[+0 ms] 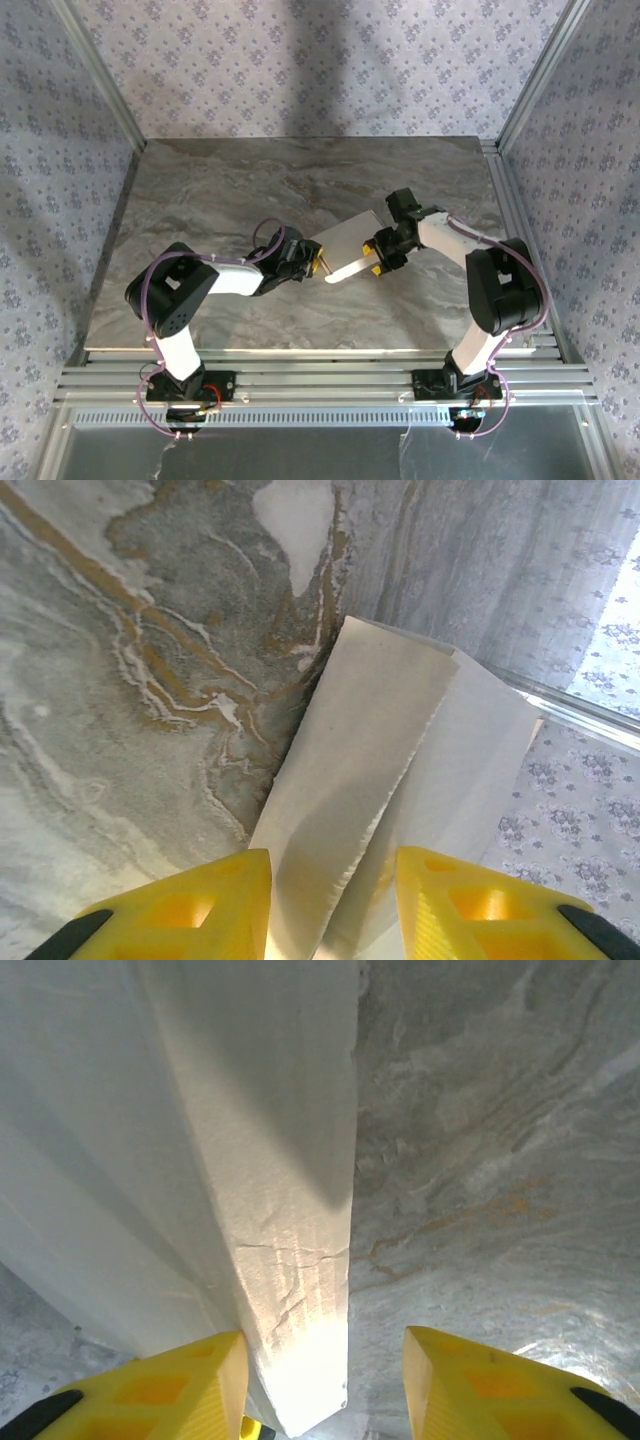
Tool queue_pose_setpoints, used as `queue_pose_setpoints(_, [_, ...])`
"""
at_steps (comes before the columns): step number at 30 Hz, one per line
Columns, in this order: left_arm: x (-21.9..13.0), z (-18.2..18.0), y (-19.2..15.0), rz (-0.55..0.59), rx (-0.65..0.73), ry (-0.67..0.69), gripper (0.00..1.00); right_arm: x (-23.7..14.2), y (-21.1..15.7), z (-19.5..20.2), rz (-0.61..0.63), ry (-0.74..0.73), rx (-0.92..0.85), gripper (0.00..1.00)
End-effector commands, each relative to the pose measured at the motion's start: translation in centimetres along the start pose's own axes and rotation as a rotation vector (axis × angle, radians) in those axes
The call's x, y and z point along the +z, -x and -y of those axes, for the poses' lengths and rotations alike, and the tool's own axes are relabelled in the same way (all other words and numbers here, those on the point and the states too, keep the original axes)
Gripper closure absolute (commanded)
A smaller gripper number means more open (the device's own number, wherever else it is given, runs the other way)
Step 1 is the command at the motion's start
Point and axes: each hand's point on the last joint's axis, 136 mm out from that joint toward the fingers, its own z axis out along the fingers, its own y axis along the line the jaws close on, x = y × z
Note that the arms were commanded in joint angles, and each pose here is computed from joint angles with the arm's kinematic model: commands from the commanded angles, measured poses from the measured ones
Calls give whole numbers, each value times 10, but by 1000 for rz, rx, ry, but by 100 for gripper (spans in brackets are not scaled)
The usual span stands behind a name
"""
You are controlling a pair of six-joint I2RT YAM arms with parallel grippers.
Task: Fold the paper box
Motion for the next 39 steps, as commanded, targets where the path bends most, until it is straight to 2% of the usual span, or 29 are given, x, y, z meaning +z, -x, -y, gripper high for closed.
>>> queue_pose_setpoints(1, [5,-2,1,-4,10,27,63,12,7,9,15,-40,-18,56])
queue_pose_setpoints(9, [8,-3,-2,-23,18,36,64,24,11,15,16,-76,-31,65])
queue_pose_setpoints(13, [6,-3,-4,-29,24,45,70,20,11,8,29,-63,-44,67])
queue_pose_setpoints(16, [3,-4,-5,-31,33,55,73,20,10,6,28,-59,-46,72])
queue_pose_setpoints(27, [-6,-16,-6,-44,64,138,77,20,9,-1,25,-44,-49,72])
queue_pose_setpoints(39, [-32,0,-14,-43,157,183,60,20,8,-5,21,-35,-45,73])
